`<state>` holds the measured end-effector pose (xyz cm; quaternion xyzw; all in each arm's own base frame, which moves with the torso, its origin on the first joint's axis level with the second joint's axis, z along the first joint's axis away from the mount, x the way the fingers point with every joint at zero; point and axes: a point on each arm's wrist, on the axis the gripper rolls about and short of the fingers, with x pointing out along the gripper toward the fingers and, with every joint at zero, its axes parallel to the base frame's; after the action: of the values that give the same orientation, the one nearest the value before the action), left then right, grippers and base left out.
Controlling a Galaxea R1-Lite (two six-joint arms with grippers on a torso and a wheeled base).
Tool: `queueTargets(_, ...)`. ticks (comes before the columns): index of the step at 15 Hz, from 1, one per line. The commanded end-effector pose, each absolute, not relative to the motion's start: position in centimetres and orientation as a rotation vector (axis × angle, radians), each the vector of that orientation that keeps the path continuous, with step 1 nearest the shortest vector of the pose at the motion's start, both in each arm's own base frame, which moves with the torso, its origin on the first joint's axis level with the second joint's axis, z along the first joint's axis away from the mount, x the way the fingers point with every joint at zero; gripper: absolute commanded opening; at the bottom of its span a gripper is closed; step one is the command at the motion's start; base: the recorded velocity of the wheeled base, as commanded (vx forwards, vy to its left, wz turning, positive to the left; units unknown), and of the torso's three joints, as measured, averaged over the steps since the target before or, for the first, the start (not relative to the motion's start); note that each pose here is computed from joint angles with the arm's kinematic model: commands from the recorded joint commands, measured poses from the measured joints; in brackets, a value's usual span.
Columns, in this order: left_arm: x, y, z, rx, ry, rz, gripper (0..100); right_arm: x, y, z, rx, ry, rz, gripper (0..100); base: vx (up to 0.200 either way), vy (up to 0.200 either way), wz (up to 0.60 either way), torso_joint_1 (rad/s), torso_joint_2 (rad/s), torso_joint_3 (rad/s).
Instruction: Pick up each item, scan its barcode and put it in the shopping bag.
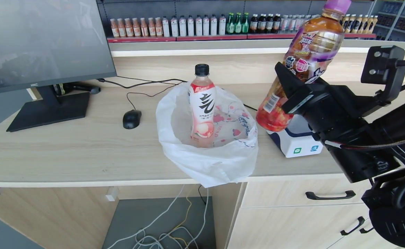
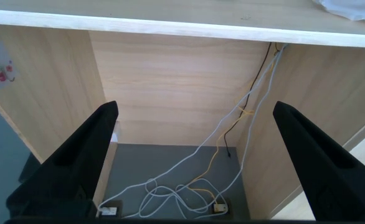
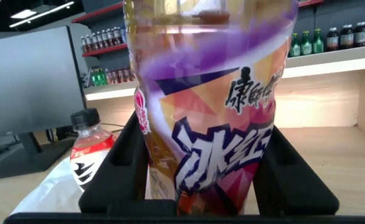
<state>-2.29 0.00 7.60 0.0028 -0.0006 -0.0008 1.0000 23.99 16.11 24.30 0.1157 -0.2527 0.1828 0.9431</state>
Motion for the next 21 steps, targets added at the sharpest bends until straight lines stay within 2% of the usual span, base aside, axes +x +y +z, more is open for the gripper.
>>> queueTargets(1,-2.3,0.0,7.6,0.005,-0.002,-0.002,100,24.2,16.3,24.0,0.231,-0.505,0.374,0,0.0,0.0,0.0,0.0,0.0,0.0)
queueTargets(5,-2.3,0.0,7.6,0.006,-0.002,-0.002,100,25.9,17.0,23.9,0.229,-0.515,0.363,0,0.0,0.0,0.0,0.0,0.0,0.0)
queueTargets(8,-2.3,0.0,7.6,0.005,-0.002,-0.002,100,28.0,18.1,22.5,0.216,-0.491,0.356,0,0.0,0.0,0.0,0.0,0.0,0.0)
queueTargets(12,-2.3,0.0,7.6,0.005,-0.002,-0.002,100,30.8,17.4,20.6,0.178,-0.456,0.3,0,0.0,0.0,0.0,0.0,0.0,0.0)
queueTargets(21,-2.3,0.0,7.6,0.006,-0.002,-0.002,100,32.2,18.5,18.8,0.156,-0.424,0.31,0,0.0,0.0,0.0,0.0,0.0,0.0)
